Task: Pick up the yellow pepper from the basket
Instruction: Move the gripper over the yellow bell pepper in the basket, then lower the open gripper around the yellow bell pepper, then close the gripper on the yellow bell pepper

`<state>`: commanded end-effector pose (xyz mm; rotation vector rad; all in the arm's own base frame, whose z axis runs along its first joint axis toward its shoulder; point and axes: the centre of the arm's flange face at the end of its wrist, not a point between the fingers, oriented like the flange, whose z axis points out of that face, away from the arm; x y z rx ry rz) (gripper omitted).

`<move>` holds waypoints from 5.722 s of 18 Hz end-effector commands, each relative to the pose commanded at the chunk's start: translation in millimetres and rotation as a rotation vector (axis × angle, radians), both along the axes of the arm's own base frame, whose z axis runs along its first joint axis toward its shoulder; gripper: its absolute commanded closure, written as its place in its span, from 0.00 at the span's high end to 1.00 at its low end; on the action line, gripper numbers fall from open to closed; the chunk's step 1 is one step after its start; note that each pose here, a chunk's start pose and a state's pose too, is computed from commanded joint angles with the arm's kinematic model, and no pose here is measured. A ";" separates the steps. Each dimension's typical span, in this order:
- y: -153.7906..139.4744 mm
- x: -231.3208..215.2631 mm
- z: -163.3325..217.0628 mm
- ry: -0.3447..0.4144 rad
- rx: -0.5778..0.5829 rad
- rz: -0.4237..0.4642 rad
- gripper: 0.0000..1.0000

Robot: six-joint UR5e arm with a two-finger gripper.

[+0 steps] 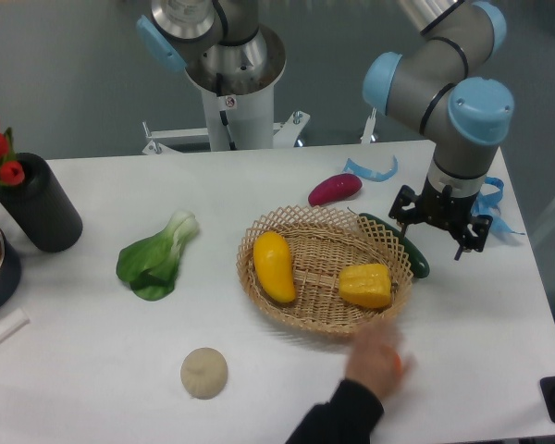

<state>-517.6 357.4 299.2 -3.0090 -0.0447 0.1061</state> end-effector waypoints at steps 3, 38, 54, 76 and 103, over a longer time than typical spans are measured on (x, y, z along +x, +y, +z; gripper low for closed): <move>8.7 14.3 8.8 -0.026 0.028 0.247 1.00; 56.3 69.1 -48.9 -0.210 0.011 0.994 1.00; 56.9 58.4 -70.5 -0.210 0.016 1.216 1.00; 73.5 59.4 -83.4 -0.157 0.011 1.196 1.00; 88.3 71.4 -53.1 -0.028 0.018 1.130 0.35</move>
